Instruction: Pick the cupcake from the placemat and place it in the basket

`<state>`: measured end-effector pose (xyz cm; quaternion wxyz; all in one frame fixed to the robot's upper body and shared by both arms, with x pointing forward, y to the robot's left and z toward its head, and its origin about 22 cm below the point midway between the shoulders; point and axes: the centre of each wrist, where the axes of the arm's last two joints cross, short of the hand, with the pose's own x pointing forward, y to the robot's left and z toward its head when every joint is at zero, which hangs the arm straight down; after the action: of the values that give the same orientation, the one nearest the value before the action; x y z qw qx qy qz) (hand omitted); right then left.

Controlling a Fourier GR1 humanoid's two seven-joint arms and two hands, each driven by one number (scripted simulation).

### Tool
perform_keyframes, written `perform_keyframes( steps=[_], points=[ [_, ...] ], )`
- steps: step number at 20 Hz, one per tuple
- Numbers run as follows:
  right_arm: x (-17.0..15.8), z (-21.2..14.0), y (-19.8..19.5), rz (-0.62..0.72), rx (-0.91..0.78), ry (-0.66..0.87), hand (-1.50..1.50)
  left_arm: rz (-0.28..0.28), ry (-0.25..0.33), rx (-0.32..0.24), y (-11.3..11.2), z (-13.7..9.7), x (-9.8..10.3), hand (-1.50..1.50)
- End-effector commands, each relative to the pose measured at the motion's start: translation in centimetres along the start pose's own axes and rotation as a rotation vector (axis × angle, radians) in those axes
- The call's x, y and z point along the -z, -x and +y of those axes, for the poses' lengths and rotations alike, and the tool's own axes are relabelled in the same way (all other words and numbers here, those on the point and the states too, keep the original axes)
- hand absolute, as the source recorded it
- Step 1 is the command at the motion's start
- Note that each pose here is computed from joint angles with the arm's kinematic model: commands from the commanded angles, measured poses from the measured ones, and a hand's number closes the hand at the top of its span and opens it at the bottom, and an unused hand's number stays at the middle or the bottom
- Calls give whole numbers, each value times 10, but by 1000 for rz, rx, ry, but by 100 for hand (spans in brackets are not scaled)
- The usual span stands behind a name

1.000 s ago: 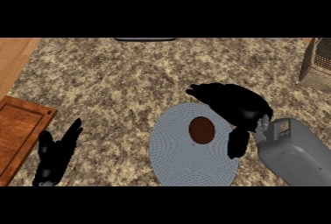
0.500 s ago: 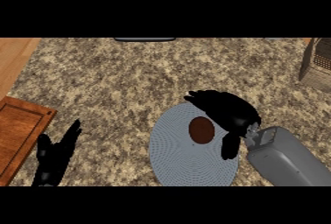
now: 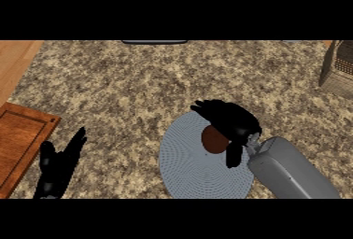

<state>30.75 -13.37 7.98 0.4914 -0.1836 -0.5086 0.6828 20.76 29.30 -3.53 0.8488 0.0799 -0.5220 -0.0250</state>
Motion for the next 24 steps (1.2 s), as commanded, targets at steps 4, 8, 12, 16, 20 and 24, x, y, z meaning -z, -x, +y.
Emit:
perform_keyframes(
  steps=[4, 8, 12, 16, 20, 24],
  points=[
    [8, 12, 0, 27, -48, -53, -150, 99, -2, -3, 17, -11, -2, 0],
    [21, 23, -2, 62, -69, -99, -150, 77, 18, -2, 36, 2, -5, 0],
    [9, 27, 8, 80, -58, -100, -150, 94, 2, -22, 15, 9, -21, 0],
    [20, 38, 22, 45, -56, -84, -150, 83, -3, -12, 23, 8, -13, 0],
    [31, 28, 24, 52, -40, -68, -150, 89, -8, -25, 18, 3, 5, 0],
    [31, 56, 20, 50, -47, -66, -150, 95, -4, -25, 14, 3, 7, 0]
  ],
)
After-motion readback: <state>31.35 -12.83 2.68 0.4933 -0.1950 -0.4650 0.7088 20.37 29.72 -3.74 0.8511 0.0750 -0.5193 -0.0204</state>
